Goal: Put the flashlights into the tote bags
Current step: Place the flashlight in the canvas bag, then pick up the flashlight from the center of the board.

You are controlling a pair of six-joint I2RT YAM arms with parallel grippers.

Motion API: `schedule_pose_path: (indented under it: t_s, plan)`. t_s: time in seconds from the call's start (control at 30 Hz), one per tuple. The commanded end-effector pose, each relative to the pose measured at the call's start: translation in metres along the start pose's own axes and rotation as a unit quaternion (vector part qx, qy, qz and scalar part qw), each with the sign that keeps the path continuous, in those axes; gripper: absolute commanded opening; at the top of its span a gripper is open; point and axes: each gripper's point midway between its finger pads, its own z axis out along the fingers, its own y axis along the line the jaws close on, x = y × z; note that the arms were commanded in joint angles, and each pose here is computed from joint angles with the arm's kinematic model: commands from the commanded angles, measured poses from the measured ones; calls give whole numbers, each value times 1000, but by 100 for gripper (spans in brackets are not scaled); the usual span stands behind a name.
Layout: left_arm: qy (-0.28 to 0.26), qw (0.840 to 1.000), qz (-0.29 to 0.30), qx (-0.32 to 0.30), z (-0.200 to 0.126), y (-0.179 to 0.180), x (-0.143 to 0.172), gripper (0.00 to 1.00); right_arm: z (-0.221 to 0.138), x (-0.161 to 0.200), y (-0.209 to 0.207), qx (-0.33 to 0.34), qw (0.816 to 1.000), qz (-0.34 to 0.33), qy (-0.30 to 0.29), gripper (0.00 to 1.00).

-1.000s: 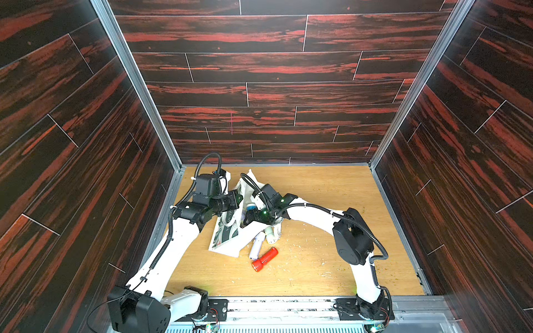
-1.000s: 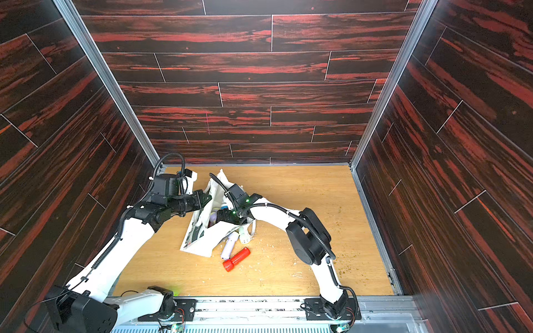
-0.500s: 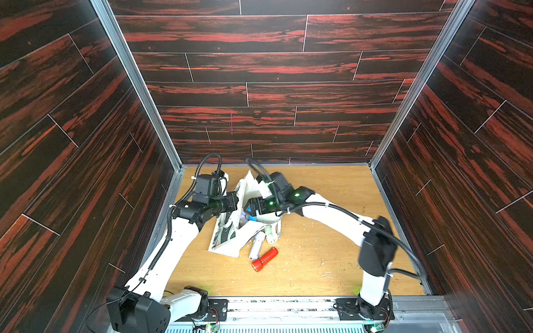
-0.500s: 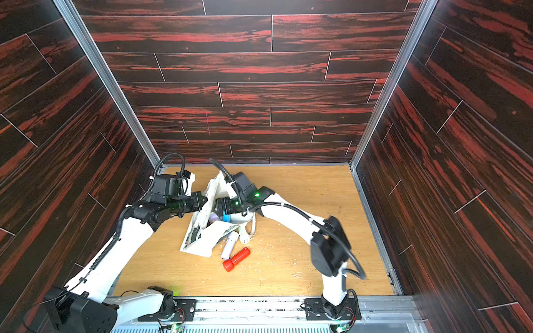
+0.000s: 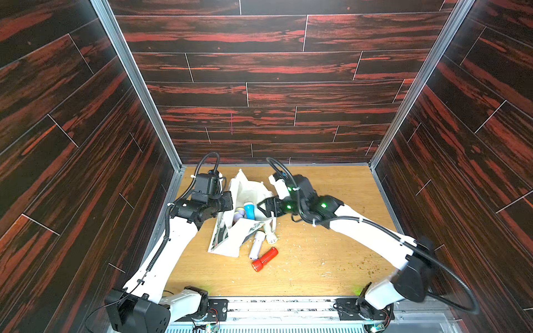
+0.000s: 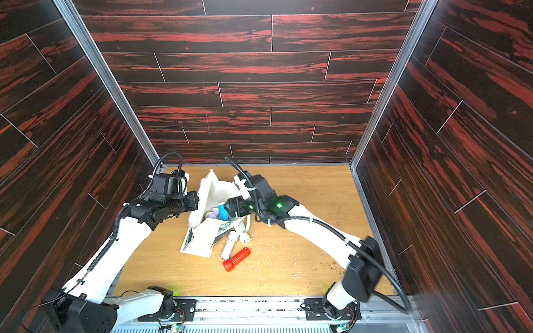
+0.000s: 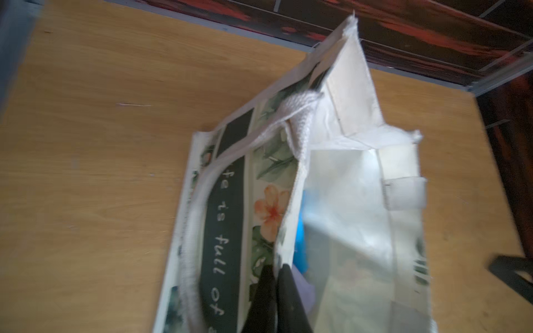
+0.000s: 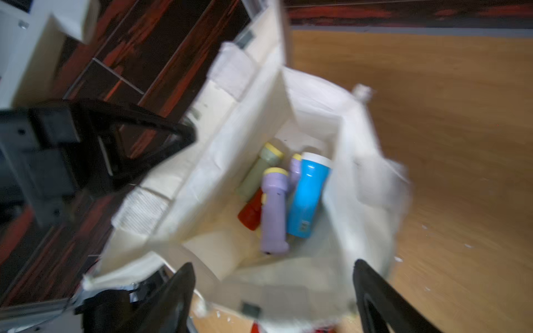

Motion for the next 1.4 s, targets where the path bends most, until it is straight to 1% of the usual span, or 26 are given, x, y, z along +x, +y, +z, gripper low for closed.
schedule_pose_path:
  t_s: [0.0,0.23,0.43,0.57,0.67,0.73,0.9,1.17,1.37]
  plan:
    - [-3,998,10,-58,-10,20,1,0,-5,17,-21,39,999,10,-1,80]
    - [-15,994,5,-106,-13,38,0,0,12,82,-58,89,992,62,67,66]
    - [-29,986,-5,-165,-20,59,-1,0,36,113,-70,107,983,83,124,64]
    - [-40,978,-11,-203,-27,72,-2,0,53,120,-74,112,978,89,151,62]
    - [-41,975,-14,-219,-30,78,-1,0,65,121,-78,116,975,96,165,58]
    - [-43,973,-16,-227,-31,81,-1,0,72,118,-80,121,973,99,172,58]
    - [-46,970,-20,-238,-35,85,1,0,91,113,-85,128,969,98,187,56]
    - [-53,966,-25,-251,-42,91,1,0,118,114,-94,139,961,99,217,45]
    - [-52,967,-25,-249,-42,91,2,0,135,119,-95,138,955,97,243,44]
